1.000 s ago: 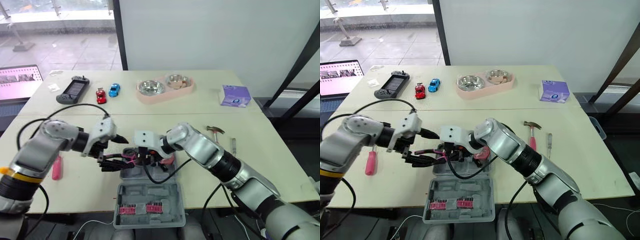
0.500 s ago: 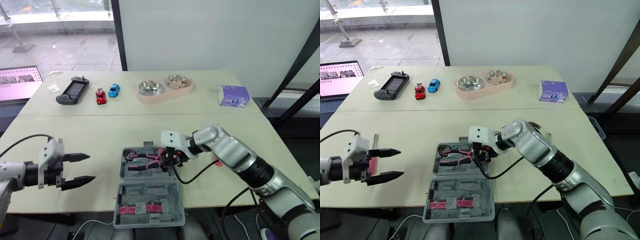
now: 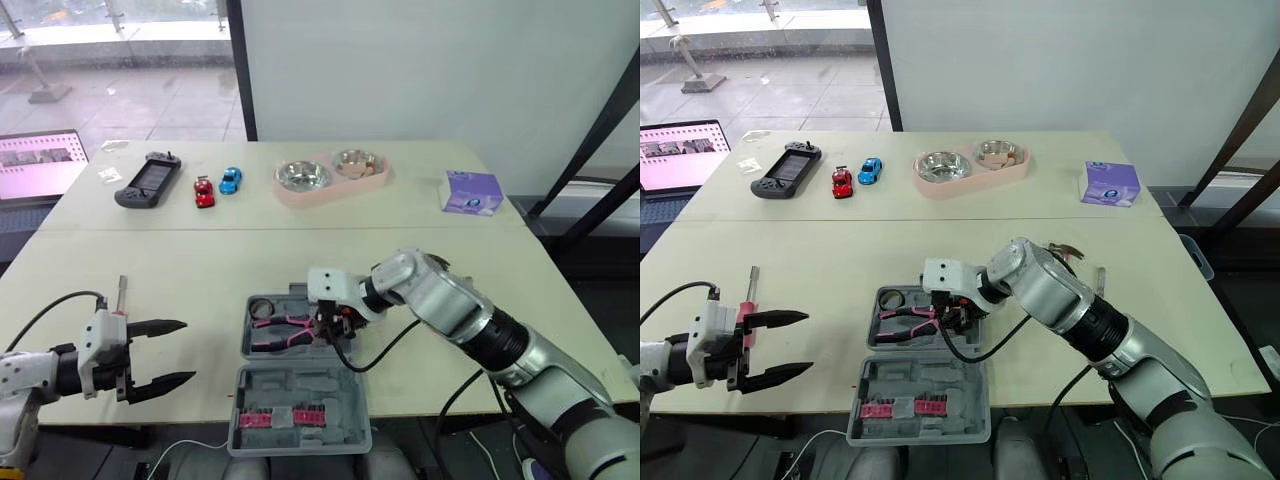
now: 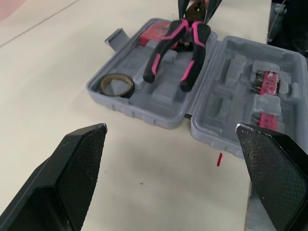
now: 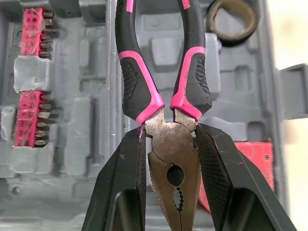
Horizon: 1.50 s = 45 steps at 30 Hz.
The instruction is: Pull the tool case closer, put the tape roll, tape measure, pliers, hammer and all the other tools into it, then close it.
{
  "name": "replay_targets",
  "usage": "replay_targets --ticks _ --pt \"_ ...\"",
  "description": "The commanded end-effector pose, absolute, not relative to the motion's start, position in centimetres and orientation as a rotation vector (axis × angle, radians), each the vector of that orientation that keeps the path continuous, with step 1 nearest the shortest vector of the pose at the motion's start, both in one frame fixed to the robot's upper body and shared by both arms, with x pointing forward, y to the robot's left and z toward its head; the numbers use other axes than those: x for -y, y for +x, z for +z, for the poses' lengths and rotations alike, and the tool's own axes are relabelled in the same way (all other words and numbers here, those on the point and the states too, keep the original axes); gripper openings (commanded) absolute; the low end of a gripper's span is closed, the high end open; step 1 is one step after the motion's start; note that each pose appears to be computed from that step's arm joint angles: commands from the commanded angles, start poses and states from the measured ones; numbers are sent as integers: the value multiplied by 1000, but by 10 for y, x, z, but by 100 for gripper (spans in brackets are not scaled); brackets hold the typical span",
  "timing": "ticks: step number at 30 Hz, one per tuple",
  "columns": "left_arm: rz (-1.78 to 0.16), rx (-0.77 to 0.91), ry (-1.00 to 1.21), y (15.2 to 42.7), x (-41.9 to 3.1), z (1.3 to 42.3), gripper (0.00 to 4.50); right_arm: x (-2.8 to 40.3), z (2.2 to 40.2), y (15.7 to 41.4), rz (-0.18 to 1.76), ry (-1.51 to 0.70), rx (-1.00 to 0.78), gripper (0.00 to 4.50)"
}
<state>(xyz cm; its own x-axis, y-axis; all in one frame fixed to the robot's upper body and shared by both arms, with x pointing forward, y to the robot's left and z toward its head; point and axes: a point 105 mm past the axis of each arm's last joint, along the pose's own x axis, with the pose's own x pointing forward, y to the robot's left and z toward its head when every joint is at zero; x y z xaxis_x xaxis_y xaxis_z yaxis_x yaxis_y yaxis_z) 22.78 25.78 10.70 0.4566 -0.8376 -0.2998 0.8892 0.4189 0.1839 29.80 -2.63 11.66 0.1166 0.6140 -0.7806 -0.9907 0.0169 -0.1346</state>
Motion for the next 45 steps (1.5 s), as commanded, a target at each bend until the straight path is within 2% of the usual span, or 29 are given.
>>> replay_targets --ticks 1,25,45 --pt "-1107 -144 353 229 -253 111 450 19 129 294 1386 -816 -585 101" --pt "-1122 -127 341 233 -242 112 450 8 107 314 1330 -882 -647 101" --pt "-1108 -135 345 236 -243 110 450 -8 101 318 1348 -826 -634 101"
